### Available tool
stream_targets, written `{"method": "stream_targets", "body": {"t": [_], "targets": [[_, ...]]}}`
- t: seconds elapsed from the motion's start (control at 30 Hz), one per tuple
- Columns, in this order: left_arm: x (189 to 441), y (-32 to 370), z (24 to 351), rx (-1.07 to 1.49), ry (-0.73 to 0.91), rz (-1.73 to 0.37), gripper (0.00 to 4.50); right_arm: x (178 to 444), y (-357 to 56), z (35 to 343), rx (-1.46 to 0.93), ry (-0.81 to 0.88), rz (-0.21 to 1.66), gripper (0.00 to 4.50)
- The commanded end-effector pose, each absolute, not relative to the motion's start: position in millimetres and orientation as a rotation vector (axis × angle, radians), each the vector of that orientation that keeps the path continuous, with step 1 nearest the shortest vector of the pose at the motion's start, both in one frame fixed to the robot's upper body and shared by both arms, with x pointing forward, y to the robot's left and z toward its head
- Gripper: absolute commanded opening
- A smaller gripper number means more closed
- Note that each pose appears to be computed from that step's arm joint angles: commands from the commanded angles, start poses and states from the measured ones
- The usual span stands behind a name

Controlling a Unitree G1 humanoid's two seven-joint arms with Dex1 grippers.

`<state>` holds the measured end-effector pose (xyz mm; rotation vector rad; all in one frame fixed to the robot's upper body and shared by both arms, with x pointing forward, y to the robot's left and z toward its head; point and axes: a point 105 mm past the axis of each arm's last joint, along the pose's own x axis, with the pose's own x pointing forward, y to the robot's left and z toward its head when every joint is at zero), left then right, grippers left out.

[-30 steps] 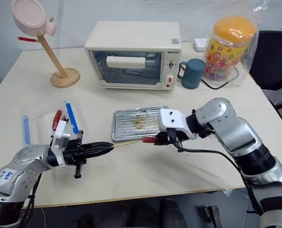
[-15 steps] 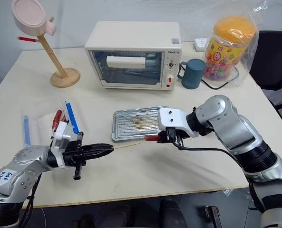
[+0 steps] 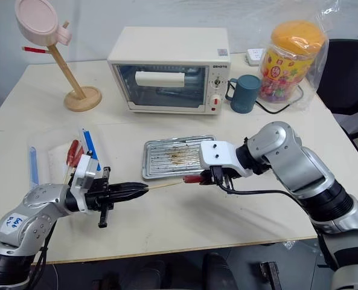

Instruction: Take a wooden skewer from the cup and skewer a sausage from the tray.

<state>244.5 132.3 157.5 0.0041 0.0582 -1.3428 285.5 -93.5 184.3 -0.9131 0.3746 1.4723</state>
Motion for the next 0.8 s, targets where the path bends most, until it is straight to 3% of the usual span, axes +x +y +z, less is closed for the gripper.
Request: {"method": "stream_targets", "body": {"t": [0.03, 0.8], "targets": [[243.3, 128.6, 162.5, 0.021, 0.026, -1.36, 0.0, 280.7, -93.0, 188.4, -0.963, 0.36, 1.475, 0.38], [244.5, 127.0, 156.8, 0.023, 0.054, -1.364, 0.0, 284.2, -95.4, 186.0, -0.975, 0.379, 1.452, 0.38]]}}
